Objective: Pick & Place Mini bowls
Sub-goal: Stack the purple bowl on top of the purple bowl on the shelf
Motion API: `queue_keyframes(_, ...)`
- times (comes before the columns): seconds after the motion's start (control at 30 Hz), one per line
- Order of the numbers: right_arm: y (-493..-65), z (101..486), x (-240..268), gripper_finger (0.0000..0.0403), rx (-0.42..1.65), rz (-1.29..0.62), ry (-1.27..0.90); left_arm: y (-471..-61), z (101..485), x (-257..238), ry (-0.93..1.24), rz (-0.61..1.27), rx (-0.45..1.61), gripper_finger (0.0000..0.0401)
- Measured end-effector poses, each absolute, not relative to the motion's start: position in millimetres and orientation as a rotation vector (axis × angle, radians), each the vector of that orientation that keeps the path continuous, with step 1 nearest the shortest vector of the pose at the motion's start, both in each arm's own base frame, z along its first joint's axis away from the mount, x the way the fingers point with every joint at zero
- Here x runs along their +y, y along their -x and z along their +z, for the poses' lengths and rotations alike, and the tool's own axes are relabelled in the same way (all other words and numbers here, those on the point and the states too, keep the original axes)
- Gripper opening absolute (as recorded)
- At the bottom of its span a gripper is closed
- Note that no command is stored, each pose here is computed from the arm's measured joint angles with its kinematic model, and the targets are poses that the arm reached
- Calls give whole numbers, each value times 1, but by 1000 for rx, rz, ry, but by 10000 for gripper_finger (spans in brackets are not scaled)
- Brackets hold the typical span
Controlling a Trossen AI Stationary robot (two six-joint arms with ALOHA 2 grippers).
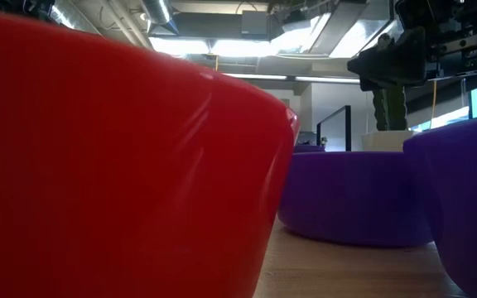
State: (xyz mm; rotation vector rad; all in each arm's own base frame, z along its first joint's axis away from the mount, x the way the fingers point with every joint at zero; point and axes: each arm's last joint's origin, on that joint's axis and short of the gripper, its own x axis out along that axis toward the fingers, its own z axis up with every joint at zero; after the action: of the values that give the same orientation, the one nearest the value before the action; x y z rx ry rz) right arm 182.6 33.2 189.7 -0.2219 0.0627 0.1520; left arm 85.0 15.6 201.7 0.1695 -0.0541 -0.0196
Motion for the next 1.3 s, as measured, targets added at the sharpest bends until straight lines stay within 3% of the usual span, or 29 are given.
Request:
queue_keyframes(0.93,-185,196,36,13,40,190,130,-85,202,16,-167,-20,-52,3)
queue_keyframes(1.07,-199,212,55,4,30,353,129,-85,202,16,-168,-20,-55,6)
queue_keyframes(1.3,-245,215,85,11,263,302,214,-85,202,16,-168,-20,-55,5)
